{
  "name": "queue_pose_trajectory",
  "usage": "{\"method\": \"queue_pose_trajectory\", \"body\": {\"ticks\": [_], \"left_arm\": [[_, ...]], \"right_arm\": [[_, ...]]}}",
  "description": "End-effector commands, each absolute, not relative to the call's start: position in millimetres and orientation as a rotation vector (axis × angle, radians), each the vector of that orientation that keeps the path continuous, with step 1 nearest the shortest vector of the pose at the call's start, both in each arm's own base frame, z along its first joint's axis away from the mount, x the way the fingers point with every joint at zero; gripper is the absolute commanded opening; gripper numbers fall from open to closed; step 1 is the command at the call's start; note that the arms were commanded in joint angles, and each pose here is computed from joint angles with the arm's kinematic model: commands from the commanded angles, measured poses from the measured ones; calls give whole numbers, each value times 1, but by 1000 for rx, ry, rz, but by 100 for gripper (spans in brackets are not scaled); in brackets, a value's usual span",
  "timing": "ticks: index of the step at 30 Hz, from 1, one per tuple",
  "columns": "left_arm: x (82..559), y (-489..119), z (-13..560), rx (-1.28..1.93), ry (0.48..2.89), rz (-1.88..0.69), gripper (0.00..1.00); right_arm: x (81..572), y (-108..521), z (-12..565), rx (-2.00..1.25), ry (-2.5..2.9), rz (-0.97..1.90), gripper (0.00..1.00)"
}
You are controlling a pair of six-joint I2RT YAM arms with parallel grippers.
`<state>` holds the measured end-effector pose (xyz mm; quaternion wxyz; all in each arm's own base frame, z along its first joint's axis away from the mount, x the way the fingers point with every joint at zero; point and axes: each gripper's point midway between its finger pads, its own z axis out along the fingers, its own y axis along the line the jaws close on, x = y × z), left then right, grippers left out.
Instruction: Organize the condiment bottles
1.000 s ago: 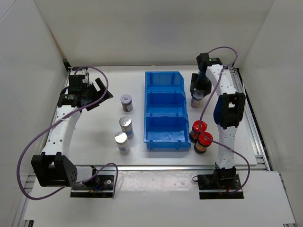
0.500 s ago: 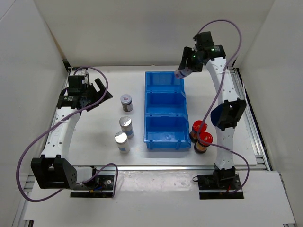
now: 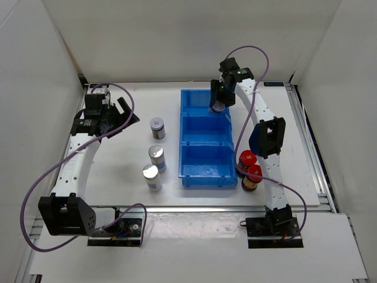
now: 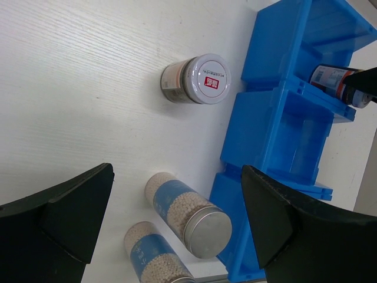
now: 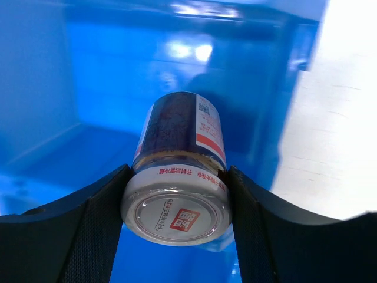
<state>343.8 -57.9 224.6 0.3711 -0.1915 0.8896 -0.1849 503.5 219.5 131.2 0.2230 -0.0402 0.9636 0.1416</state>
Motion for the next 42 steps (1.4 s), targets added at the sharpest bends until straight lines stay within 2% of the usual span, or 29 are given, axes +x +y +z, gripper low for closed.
{"method": "queue_pose_trajectory", "body": {"ticks": [1,7,8,9,13,14,17,18,20,24,28,31,35,42], "left_arm": [[347,-57,230,-469,2252,-463,100],[354,-57,224,-472,2261,-461,100],[356,-57,225,-459,2253,-458,100],[355,-57,218,-464,2271,-455,100],[361,-59,214,-459,2274,-469,100],[359,-58,209,-437,2287,-456,100],[358,-57,204,-414,2300,-443,100],[358,-57,204,-414,2301,-443,100],[359,-61,205,-373,2293,-465,100],[368,-70,207,-295,2271,-519,100],[387,-88,217,-172,2221,-632,100],[404,-96,214,-127,2205,-681,100],[423,-113,208,-20,2216,-683,100],[465,-126,179,49,2312,-478,100]], "right_arm": [[517,205,147,-77,2596,307,6],[523,202,128,-55,2618,269,20],[523,201,122,-40,2627,256,31],[523,201,122,-28,2628,259,36],[522,206,111,-24,2655,286,50],[521,208,111,-28,2657,302,60],[522,207,135,-12,2610,311,79],[525,206,145,6,2582,307,91],[531,196,177,43,2507,328,100],[534,171,236,118,2384,357,100],[507,163,300,108,2276,411,100],[478,169,312,67,2294,494,100],[439,175,297,44,2392,585,100],[371,173,278,0,2531,645,100]]}}
